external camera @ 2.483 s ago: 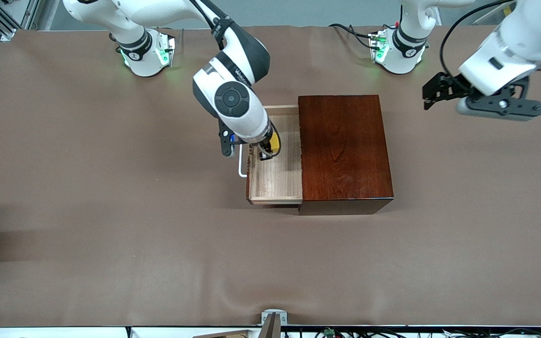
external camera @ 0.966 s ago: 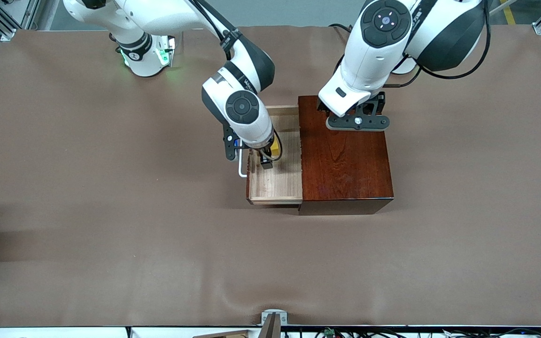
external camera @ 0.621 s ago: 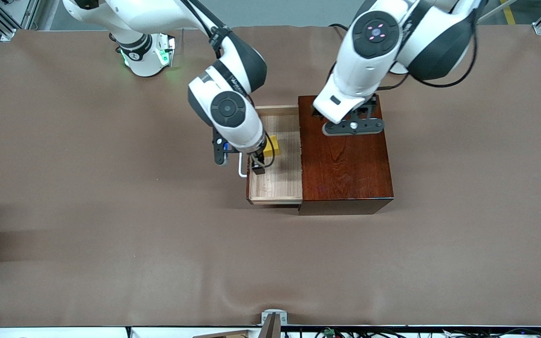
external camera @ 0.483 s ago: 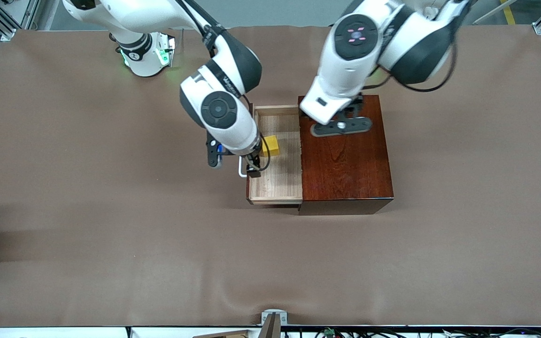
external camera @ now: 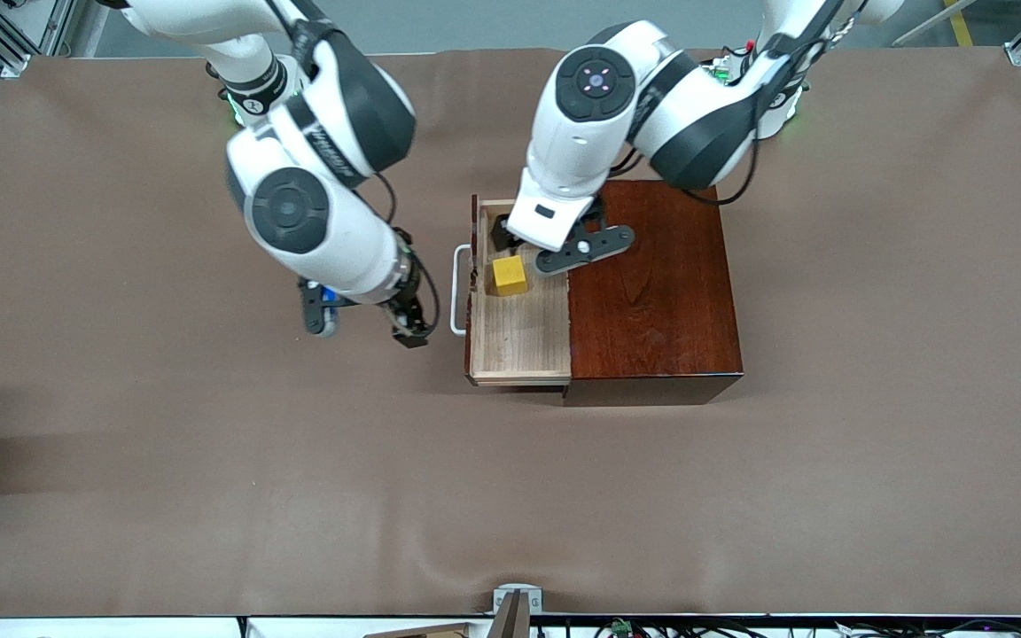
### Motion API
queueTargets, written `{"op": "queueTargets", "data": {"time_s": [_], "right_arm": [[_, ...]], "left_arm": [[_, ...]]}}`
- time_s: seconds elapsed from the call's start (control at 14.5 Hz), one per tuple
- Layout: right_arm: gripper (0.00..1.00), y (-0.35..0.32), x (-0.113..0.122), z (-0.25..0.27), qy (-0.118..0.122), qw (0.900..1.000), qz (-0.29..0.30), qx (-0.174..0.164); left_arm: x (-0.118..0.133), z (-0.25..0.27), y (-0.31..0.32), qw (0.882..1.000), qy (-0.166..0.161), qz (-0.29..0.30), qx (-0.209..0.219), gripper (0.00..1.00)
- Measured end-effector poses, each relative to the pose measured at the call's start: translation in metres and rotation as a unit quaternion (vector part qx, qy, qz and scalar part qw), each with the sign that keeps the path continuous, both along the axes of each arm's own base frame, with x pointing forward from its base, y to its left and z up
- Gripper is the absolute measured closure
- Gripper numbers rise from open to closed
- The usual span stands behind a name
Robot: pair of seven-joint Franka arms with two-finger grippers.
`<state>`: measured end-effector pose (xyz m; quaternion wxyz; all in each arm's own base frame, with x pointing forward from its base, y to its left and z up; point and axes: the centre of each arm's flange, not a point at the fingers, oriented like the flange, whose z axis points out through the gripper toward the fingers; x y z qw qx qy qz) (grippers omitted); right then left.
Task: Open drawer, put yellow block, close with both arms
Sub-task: 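Open and withdraw the right gripper while the left gripper reaches the drawer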
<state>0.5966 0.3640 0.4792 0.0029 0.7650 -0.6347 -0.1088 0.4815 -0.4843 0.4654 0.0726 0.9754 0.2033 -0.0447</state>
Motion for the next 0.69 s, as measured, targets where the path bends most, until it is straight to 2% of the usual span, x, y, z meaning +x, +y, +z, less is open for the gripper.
{"op": "queueTargets", "data": {"time_s": [0.14,0.34,0.69], "right_arm": [[0.00,-0.016,0.007,0.013,-0.002,1.000,0.024,0.005],[0.00,-0.042,0.016,0.034,-0.018,0.998,0.060,0.016],[0.00,-0.104,0.027,0.066,-0.033,0.989,0.140,0.032]], "left_arm": [[0.000,-0.011,-0.022,0.999,-0.011,0.042,-0.030,0.00],[0.002,-0.021,-0.048,0.993,-0.025,0.093,-0.064,0.00],[0.002,-0.038,-0.084,0.979,-0.060,0.164,-0.108,0.00]]}}
